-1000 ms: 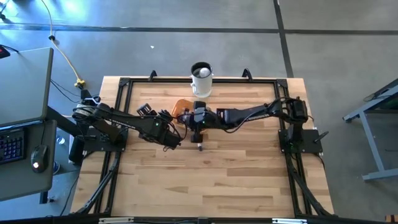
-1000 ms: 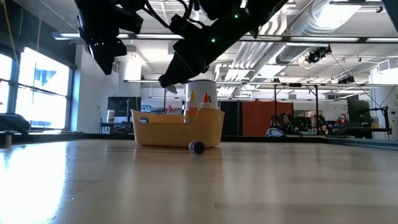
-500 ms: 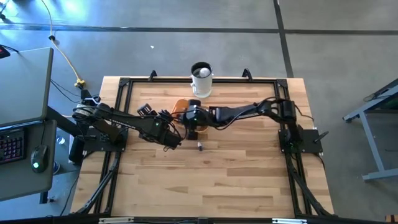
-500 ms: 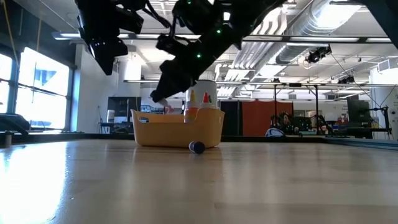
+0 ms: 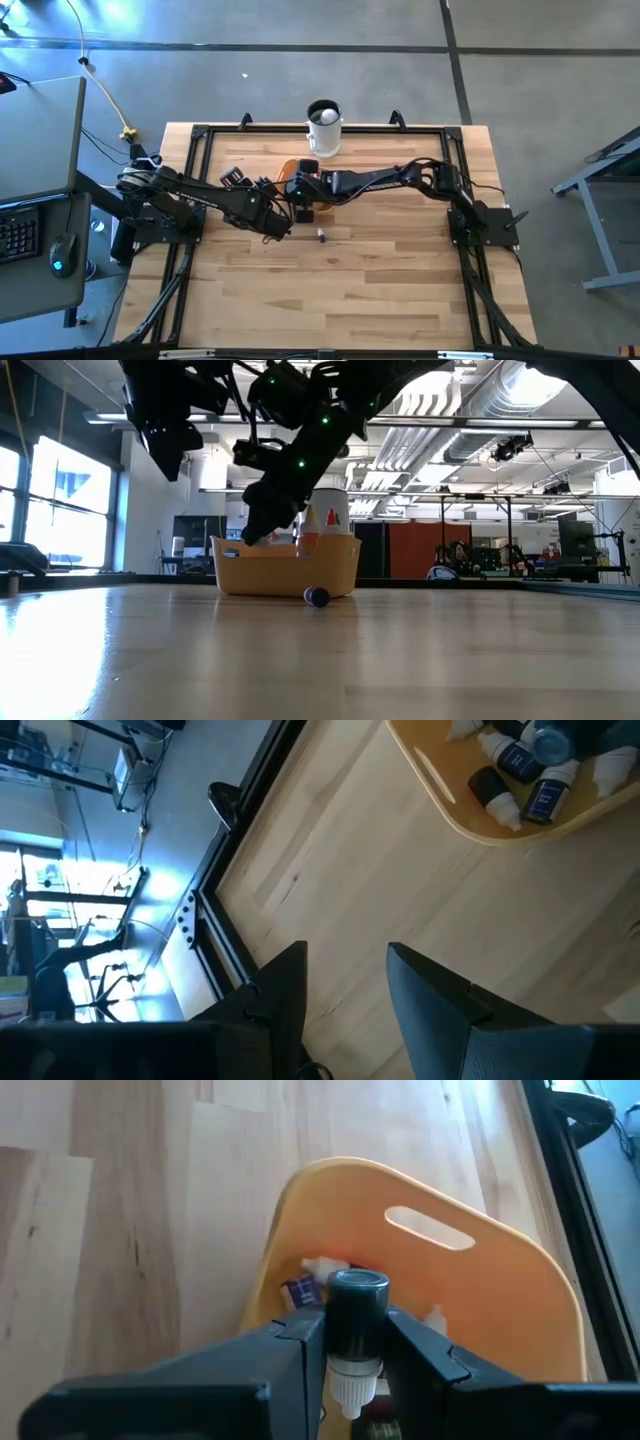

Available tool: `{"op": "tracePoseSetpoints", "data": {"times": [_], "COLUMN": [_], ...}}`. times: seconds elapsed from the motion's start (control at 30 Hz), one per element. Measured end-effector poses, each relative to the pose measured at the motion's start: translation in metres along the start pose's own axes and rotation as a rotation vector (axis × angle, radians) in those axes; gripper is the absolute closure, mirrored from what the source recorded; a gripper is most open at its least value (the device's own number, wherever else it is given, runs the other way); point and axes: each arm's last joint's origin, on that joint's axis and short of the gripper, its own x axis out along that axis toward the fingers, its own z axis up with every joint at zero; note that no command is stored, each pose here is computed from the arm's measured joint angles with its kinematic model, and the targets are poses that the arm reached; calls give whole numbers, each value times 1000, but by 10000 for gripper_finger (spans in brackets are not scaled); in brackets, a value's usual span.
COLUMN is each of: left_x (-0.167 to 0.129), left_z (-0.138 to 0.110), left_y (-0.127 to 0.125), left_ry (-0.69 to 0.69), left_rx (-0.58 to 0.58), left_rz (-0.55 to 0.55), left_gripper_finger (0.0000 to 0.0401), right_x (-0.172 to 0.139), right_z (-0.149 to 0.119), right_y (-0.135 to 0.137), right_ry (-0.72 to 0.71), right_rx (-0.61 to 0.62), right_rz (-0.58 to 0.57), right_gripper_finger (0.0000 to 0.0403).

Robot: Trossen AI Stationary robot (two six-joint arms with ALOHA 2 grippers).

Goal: Pick & Place food coloring
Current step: Put the small green food coloring bottle into the yellow bin, then put the dark blue food coloring bottle into the yellow bin

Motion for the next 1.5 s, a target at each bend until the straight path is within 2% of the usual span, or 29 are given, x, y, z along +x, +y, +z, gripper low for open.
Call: {"op": "tracePoseSetpoints", "data": {"times": [0.1,0.4,0.57,0.8,0.97,1.13,1.33,1.5], "left_x": [0,0,0,-4,-17,-35,-51,-59], "left_z": [0,0,0,-4,-15,-31,-32,-12], "left_y": [0,0,0,-2,-10,-21,-43,-66], "left_ry": [1,2,6,7,-16,-79,-273,-414], "left_rx": [3,2,1,18,70,139,225,411], "left_rz": [2,2,0,-14,-55,-113,-239,-447], "left_gripper_finger": [265,265,265,265,265,265,265,265], "right_x": [0,0,-14,-73,-122,-167,-218,-260], "right_z": [-1,-2,5,32,38,37,31,17], "right_y": [0,0,0,-1,7,19,24,17], "right_ry": [13,26,3,-106,-97,-83,-89,-55], "right_rx": [0,-3,-6,-2,-33,-12,51,160], "right_rz": [-17,-37,-45,-82,-150,-112,-100,-121], "right_gripper_finger": [315,249,243,246,246,249,249,249]}}
